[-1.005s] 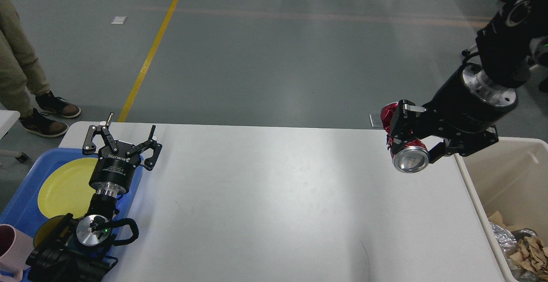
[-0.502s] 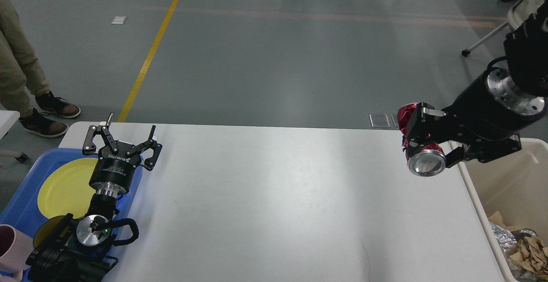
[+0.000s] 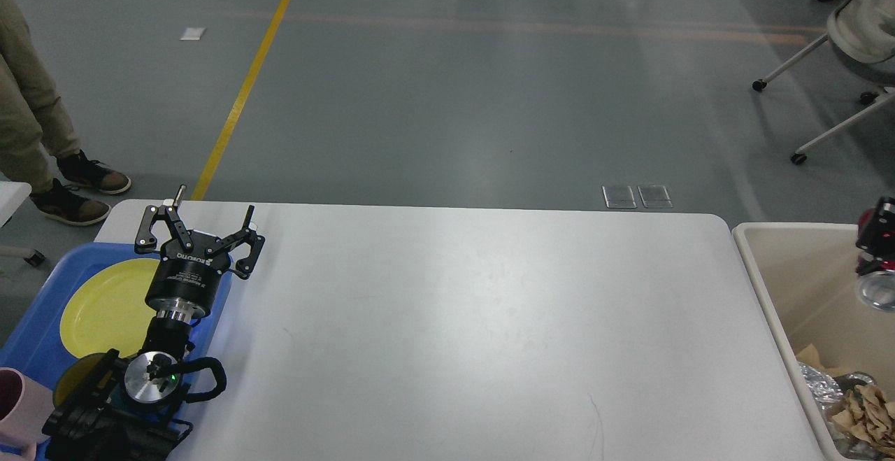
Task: Tidy desktop
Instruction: 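Lower the red can into the white bin and release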
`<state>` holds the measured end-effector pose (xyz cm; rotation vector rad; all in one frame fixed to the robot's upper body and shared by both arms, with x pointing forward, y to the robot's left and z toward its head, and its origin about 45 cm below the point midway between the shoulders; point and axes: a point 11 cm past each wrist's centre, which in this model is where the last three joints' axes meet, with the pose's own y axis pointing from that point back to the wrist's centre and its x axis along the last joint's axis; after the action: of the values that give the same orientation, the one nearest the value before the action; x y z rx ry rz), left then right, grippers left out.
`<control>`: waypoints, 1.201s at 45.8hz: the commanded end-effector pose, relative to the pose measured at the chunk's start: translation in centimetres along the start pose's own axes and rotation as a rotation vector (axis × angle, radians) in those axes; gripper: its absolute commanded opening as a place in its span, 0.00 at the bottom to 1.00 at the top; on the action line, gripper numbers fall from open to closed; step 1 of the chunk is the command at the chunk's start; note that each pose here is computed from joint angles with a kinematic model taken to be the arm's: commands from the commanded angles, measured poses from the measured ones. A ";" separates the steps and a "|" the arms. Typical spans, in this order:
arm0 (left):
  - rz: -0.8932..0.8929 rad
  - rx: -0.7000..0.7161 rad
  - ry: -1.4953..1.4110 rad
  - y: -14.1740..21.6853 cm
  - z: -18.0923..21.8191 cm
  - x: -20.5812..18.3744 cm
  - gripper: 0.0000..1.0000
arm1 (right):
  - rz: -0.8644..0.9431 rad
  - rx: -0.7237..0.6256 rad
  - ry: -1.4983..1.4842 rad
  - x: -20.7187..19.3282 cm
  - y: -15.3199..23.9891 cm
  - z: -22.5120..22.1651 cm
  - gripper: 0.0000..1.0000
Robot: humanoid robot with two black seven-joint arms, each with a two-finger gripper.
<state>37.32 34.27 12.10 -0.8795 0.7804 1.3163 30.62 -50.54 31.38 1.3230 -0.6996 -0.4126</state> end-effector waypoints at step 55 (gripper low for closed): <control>0.000 0.000 0.000 0.0 0.0 0.0 0.96 | 0.367 -0.218 -0.068 -10.8 -29.8 7.0 0.00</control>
<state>37.32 34.27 12.10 -0.8796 0.7804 1.3163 21.49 -55.25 0.81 0.9567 -0.9038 -0.2273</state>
